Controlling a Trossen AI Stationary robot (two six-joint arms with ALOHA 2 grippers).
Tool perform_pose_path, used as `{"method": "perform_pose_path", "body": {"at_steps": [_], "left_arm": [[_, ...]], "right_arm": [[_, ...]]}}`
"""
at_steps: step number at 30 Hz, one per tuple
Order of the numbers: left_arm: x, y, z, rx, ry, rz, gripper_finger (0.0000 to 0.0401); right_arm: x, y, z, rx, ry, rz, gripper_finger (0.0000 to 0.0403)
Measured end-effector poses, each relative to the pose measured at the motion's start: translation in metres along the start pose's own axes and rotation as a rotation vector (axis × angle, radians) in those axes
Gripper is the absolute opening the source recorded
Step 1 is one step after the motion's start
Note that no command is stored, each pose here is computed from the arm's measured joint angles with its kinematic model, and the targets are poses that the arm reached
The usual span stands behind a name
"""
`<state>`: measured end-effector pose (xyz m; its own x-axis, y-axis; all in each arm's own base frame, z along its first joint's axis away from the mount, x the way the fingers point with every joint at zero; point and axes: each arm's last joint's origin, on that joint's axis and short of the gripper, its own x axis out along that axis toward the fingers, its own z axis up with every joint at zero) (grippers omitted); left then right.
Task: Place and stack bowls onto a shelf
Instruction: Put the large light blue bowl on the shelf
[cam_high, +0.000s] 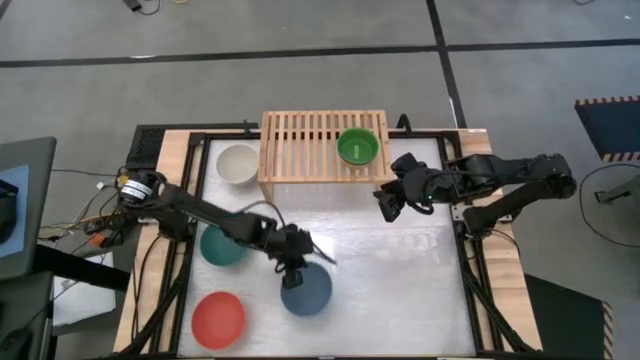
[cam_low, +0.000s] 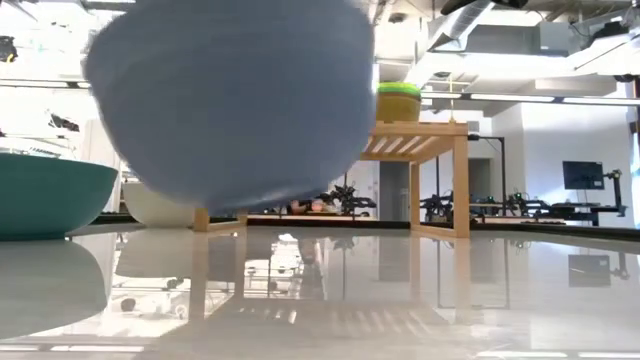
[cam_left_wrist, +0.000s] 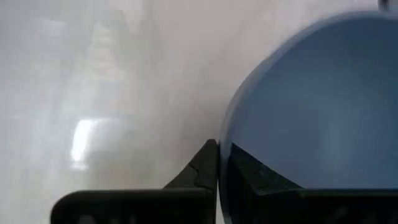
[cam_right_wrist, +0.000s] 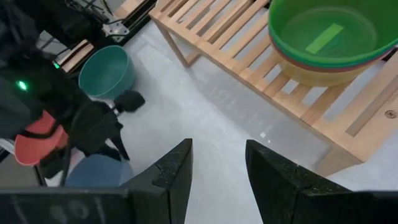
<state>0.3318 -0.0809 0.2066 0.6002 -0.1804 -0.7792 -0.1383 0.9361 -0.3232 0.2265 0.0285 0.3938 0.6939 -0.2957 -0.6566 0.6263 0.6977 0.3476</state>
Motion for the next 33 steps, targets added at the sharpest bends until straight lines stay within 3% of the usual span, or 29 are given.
{"method": "perform_pose_path", "body": {"at_steps": [4,8,11,16,19,22,29,33], "left_arm": [[-0.046,0.016,0.031,0.039,0.025,0.116,0.0],[-0.108,0.048,0.065,0.033,0.043,0.217,0.0],[-0.158,0.077,0.092,-0.012,-0.025,0.299,0.0],[-0.225,0.147,0.124,-0.164,-0.168,0.554,0.0],[-0.236,0.194,0.132,-0.296,-0.182,0.63,0.0],[-0.238,0.222,0.136,-0.366,-0.181,0.626,0.0],[-0.23,0.249,0.136,-0.437,-0.122,0.595,0.0],[-0.233,0.256,0.132,-0.461,-0.117,0.586,0.0023]], "right_arm": [[-0.006,-0.006,0.005,0.004,-0.023,0.001,0.0175],[-0.016,-0.015,0.011,0.002,-0.058,0.006,0.0175],[-0.025,-0.023,0.015,0.007,-0.09,0.007,0.0175],[-0.029,-0.036,0.027,0.008,-0.175,-0.052,0.0175],[-0.023,-0.042,0.035,-0.008,-0.189,-0.083,0.0175],[-0.021,-0.049,0.038,-0.026,-0.168,-0.105,0.0175],[-0.02,-0.059,0.039,-0.035,-0.126,-0.158,0.0175],[-0.018,-0.065,0.041,-0.045,-0.117,-0.192,0.0175]]}}
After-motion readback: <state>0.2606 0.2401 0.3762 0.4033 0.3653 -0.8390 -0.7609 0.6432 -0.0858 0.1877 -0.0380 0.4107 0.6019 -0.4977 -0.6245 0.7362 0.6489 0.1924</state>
